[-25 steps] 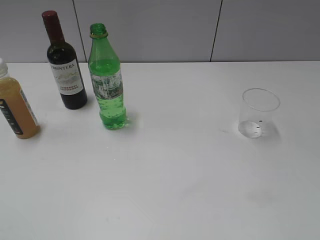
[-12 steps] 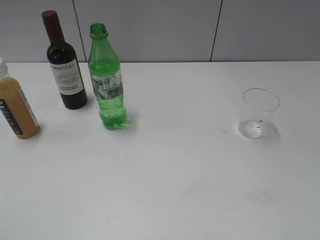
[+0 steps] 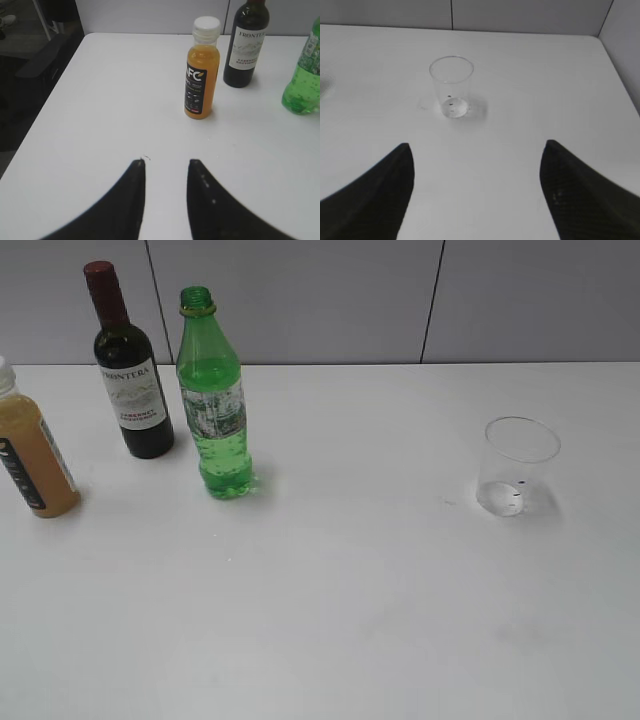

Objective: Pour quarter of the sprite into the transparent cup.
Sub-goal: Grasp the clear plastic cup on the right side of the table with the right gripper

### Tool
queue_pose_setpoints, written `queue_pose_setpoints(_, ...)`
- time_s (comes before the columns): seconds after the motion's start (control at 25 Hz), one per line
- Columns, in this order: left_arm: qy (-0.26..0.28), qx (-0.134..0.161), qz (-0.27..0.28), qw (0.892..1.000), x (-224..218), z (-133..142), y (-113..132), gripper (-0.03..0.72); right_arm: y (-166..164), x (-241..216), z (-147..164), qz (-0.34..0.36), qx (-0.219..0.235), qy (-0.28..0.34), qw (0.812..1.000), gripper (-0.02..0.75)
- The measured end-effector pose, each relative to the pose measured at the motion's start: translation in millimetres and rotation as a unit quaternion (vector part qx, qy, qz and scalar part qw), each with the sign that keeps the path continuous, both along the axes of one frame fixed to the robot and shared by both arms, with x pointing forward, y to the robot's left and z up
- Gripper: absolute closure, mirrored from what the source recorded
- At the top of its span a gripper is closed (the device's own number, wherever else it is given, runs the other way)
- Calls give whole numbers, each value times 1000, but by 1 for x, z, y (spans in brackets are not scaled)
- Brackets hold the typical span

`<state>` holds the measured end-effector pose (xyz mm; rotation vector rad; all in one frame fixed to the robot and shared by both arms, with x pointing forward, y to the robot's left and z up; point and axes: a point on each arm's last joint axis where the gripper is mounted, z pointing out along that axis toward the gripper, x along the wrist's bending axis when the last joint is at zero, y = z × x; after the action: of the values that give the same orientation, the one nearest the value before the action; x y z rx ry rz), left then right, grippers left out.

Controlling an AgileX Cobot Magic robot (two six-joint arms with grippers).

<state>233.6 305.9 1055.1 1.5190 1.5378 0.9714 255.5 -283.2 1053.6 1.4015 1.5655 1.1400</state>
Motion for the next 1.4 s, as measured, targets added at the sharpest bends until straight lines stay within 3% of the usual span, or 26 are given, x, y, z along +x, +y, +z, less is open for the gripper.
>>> queue_pose_setpoints(0.24, 0, 0, 0, 1000, 0, 0, 0, 459, -2, 9, 9, -8, -13, -52, 999, 141)
queue_pose_setpoints(0.72, 0, 0, 0, 1000, 0, 0, 0, 459, -7, 49, 17, -24, -31, -83, 996, 143)
queue_pose_setpoints(1.4, 0, 0, 0, 1000, 0, 0, 0, 459, -19, 121, 7, -76, -22, -61, 995, 143)
